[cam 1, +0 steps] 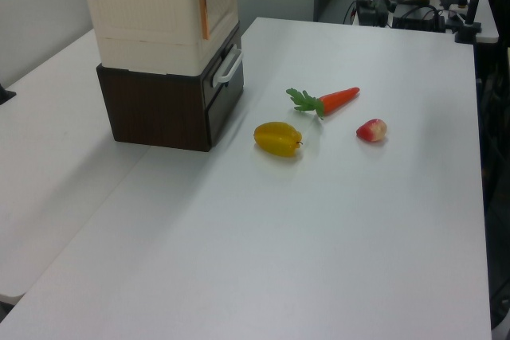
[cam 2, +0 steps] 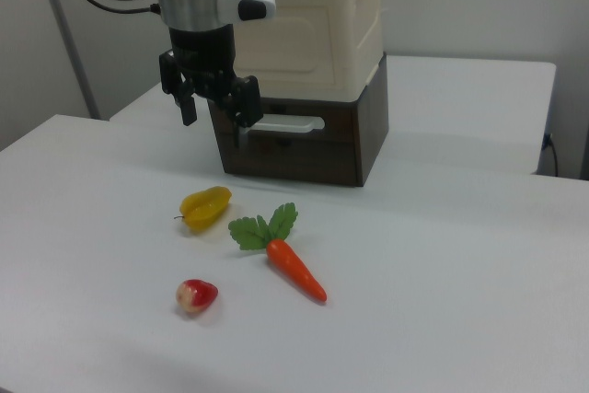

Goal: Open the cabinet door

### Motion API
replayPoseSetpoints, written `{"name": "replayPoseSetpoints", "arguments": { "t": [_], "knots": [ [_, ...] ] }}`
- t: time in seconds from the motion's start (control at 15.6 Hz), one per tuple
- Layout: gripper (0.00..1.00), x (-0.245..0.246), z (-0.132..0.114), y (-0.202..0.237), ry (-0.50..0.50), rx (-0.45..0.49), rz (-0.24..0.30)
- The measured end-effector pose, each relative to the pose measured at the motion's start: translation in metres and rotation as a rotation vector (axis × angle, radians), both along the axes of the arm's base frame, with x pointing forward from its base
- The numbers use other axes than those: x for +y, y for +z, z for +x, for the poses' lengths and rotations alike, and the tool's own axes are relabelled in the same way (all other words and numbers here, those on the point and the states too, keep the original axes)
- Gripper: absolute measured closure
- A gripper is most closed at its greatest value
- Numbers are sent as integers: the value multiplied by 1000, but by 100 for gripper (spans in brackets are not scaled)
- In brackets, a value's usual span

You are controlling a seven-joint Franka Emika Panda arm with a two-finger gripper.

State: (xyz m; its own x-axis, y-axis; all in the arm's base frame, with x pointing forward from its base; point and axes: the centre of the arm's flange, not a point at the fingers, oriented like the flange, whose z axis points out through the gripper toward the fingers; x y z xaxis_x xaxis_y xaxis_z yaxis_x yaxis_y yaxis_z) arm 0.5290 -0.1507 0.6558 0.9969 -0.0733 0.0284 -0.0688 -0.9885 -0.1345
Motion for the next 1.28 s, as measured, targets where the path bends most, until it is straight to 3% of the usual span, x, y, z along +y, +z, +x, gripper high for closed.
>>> {"name": "replayPoseSetpoints", "arguments": {
  "t": [1.28],
  "knots": [
    [0,15,5,-9,33,38,3]
  ]
}}
